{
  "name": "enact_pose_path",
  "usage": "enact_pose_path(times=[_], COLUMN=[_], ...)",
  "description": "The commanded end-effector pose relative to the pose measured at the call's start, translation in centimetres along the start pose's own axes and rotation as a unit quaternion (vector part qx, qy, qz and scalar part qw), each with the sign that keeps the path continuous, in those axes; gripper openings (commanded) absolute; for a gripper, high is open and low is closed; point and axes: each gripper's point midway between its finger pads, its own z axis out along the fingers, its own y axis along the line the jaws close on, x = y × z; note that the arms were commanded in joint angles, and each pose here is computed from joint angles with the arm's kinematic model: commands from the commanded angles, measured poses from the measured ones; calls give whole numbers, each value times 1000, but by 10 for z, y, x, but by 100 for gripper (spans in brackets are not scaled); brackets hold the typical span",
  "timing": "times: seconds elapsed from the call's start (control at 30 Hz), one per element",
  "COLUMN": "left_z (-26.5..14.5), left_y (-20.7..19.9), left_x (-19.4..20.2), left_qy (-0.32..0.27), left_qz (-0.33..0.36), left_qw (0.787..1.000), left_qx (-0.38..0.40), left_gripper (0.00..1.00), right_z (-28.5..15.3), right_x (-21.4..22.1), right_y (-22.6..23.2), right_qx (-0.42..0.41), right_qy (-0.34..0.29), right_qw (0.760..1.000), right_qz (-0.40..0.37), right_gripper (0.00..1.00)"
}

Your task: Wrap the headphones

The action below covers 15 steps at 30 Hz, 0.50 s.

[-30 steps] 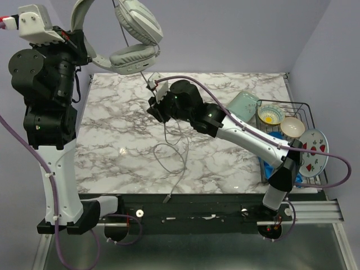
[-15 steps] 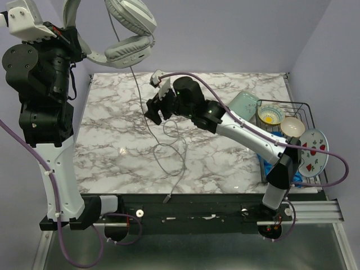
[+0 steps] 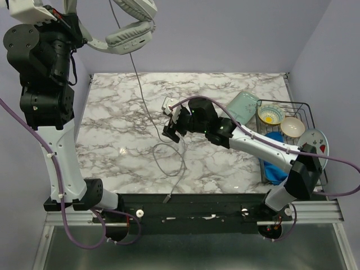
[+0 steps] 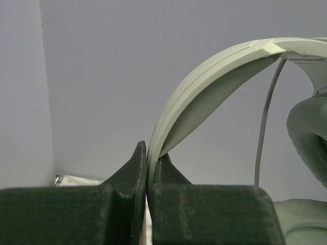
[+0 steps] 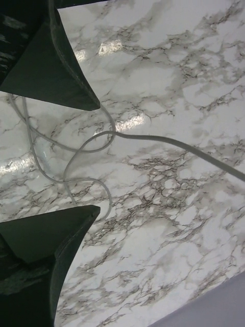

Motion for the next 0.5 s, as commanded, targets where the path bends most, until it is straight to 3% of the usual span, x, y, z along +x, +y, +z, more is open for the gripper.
enact_pose_path(times=[0.0, 0.2, 0.47], left_z=[-14, -17, -8], left_y=[-11, -12, -12], left_x=[-39, -42, -37], left_qy=[-53, -55, -50], left_qz=[-21, -22, -19], left_qw=[998, 998, 998], left_qx=[16, 17, 18], left_gripper=[0, 0, 0], right_z=[18, 61, 86], right_x=[9, 57, 78], right_y=[8, 6, 9], right_qx=[-52, -55, -45], right_qy=[-38, -2, -29], right_qw=[998, 998, 998], right_qz=[-21, -6, 23], right_gripper=[83, 78, 77])
